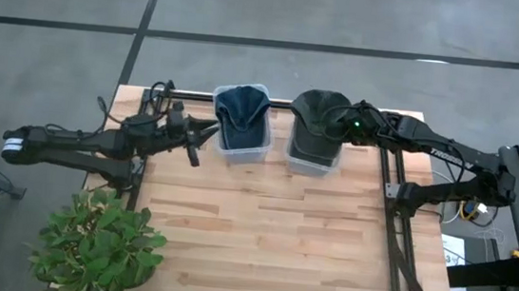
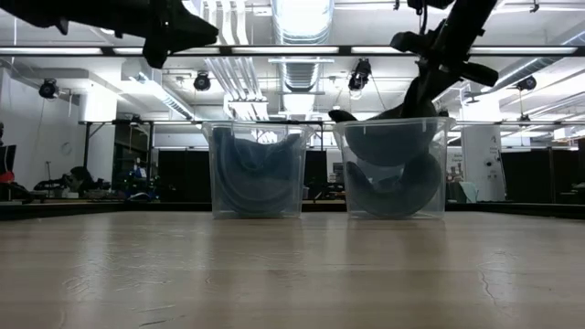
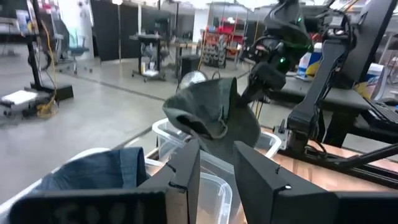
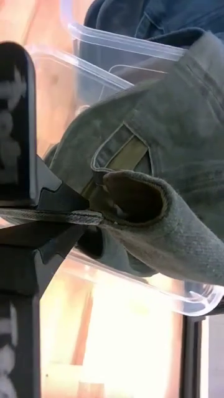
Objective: Pick & Place hat
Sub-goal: Put the black cap into the right transparent bin
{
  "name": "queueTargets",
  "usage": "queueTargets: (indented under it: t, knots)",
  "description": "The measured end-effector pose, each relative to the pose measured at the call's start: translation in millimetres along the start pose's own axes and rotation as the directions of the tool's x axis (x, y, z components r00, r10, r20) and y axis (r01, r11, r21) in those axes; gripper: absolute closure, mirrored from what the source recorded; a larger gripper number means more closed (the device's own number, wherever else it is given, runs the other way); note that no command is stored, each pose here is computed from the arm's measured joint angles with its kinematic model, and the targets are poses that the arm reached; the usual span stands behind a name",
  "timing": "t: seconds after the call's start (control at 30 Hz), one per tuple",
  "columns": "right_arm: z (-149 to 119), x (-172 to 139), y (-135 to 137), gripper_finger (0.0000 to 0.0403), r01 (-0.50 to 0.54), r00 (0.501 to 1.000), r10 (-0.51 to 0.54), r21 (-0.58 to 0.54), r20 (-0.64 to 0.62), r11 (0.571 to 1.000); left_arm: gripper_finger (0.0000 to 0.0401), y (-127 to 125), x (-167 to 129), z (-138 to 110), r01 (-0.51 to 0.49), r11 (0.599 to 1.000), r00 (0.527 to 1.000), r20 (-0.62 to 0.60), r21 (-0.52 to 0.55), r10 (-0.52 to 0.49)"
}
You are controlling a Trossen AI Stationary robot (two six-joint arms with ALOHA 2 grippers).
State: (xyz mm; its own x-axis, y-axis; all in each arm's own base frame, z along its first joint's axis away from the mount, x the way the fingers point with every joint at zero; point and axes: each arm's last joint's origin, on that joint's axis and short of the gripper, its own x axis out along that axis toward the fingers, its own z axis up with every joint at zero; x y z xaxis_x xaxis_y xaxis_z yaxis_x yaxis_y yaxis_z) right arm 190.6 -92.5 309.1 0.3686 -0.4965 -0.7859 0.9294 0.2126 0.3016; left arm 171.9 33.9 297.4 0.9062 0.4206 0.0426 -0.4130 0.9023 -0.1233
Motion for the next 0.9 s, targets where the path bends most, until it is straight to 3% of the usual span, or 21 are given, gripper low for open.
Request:
queueTargets:
  t: [0.23, 0.43, 0.9]
  knots:
    - [0.1, -3.8, -1.8, 0.0390, -0.013, 1.000, 0.012, 0.090, 0.007, 0.996, 0.0311, 4.0, -10.6, -6.5, 0.004, 1.000, 0.999, 0.050, 0.020, -0.005]
    - [-0.4, -3.2, -0.4, 0.0385, -0.034, 0.999, 0.036, 0.103, -0.017, 0.994, 0.0311, 4.1, -10.3, -8.7, 0.003, 1.000, 0.999, 0.039, 0.024, -0.004]
    - [-2.1, 3.6, 2.4, 0.0277, -0.025, 0.998, 0.031, 0.103, -0.053, 0.994, 0.0311, 3.9, -9.1, -9.8, 0.003, 1.000, 0.999, 0.032, 0.026, -0.004]
